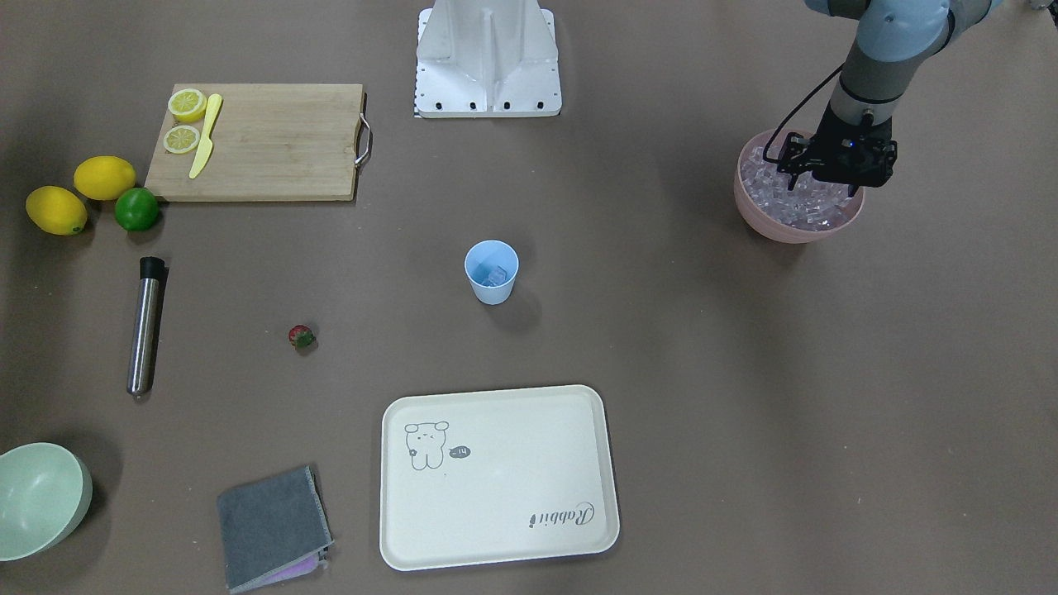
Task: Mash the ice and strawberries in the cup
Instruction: 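Lower the left gripper into the bowl and grasp a third ice cube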
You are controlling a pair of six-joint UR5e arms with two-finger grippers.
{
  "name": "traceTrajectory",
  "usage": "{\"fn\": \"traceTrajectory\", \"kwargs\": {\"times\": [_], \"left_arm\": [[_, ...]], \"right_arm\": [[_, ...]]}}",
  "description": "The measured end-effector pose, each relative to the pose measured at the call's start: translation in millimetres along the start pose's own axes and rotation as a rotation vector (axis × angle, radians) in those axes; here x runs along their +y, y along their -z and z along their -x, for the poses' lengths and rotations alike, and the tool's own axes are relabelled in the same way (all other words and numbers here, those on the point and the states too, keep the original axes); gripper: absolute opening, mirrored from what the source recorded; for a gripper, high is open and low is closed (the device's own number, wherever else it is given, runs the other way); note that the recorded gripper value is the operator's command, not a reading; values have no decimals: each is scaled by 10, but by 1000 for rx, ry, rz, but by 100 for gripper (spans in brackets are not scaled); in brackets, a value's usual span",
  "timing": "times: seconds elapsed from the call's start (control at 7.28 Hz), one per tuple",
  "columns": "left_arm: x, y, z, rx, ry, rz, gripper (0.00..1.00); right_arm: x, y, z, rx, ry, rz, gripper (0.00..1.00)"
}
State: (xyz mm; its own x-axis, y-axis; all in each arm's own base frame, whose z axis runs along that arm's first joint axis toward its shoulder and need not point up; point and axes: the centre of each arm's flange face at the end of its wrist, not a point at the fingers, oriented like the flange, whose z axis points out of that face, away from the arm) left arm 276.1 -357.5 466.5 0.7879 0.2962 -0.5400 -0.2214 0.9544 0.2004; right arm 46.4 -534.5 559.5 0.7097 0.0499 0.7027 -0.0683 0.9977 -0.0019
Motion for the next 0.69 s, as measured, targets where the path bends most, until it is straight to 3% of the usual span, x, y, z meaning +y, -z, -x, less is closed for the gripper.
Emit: {"fn": "traceTrajectory", "kwargs": {"times": [0.27, 0.69], "left_arm": [[58, -52, -78, 7, -19, 18, 85], [141, -112, -143, 8, -39, 39, 65]], "right_arm": [[-2, 4, 4, 0, -2, -1, 100], [-1, 19, 20, -2, -10, -4, 100]]}}
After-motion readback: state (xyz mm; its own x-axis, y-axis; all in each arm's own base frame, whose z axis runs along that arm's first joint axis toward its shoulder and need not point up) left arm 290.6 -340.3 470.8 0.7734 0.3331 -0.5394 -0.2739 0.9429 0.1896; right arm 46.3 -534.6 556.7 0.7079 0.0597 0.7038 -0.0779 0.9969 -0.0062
